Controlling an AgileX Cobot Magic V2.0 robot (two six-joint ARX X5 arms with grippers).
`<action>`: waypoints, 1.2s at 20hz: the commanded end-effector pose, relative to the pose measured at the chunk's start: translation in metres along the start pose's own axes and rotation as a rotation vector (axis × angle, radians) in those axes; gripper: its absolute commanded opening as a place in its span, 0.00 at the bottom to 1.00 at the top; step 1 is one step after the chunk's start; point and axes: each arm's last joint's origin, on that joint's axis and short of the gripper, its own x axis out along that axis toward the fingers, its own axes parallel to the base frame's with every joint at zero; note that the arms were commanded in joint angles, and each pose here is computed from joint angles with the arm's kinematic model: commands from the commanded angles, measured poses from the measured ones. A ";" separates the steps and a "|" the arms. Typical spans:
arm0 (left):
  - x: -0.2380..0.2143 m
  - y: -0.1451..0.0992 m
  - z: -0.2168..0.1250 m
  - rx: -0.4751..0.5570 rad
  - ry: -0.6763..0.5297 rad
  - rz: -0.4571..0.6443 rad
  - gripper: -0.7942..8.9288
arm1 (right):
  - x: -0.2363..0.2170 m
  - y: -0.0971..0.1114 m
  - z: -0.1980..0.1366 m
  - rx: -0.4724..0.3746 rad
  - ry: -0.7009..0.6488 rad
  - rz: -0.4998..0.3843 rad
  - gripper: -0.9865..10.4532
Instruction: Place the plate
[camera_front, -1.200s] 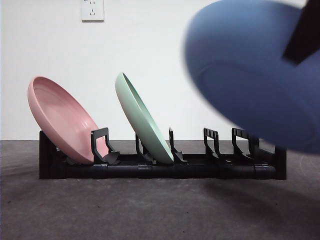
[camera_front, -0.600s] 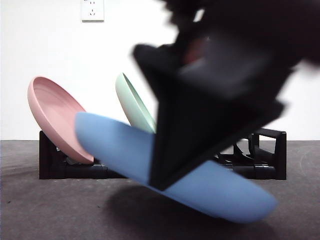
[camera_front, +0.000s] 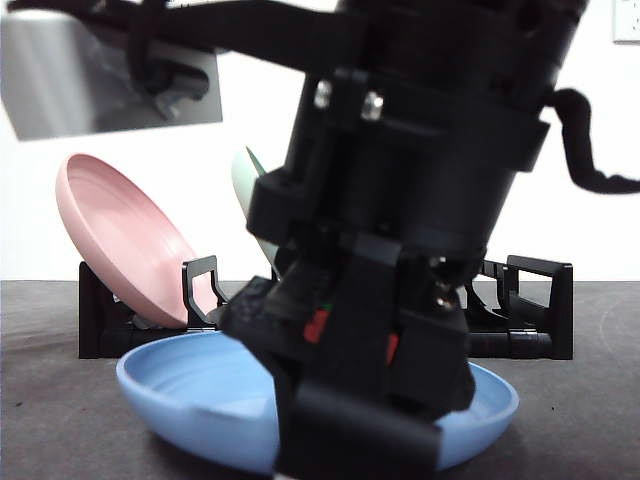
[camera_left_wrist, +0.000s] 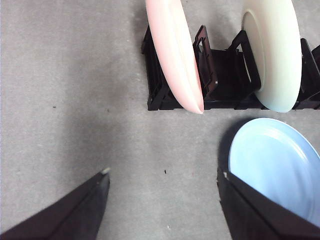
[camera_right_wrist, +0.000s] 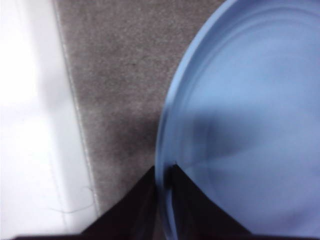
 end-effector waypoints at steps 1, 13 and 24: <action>-0.004 -0.002 0.004 0.007 -0.020 -0.011 0.44 | 0.005 0.005 0.002 0.032 0.010 0.043 0.17; 0.003 -0.003 0.019 -0.101 0.005 -0.008 0.44 | -0.108 -0.024 0.046 0.430 -0.083 0.112 0.26; 0.070 -0.020 0.127 -0.027 0.137 0.065 0.44 | -0.189 -0.042 0.023 0.625 -0.299 0.017 0.26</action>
